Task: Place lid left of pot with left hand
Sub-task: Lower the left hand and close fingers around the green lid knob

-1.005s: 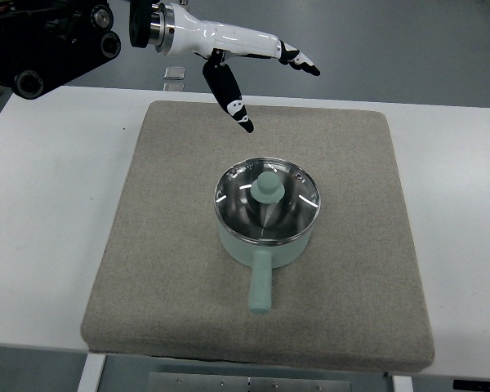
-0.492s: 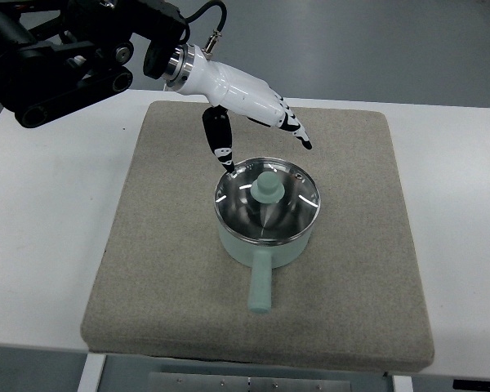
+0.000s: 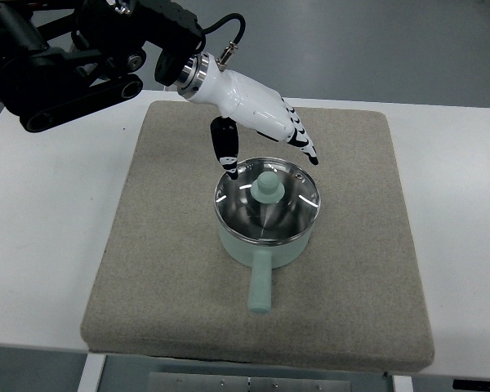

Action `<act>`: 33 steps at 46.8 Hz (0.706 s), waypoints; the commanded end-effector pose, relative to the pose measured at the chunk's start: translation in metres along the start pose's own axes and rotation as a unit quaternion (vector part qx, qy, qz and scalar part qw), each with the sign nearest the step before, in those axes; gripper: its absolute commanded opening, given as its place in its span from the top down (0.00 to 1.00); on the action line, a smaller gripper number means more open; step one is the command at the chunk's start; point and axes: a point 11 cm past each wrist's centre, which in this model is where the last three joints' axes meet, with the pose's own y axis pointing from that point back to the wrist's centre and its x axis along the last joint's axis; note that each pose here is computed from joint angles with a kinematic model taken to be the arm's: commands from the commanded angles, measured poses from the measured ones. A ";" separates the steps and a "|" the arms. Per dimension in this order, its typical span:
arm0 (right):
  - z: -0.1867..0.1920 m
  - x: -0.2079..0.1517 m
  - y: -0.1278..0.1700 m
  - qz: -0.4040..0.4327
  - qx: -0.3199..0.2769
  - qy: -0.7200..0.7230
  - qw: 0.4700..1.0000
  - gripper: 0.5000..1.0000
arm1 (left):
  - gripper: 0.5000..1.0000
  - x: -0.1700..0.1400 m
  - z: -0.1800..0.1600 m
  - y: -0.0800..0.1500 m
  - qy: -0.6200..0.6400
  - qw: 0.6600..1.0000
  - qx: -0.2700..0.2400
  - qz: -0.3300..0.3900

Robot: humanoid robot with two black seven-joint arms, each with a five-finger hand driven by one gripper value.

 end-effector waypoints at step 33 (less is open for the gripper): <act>0.000 0.000 0.000 0.000 0.000 0.000 1.000 0.15 | 0.03 -0.017 -0.001 -0.008 0.001 1.000 -0.009 0.027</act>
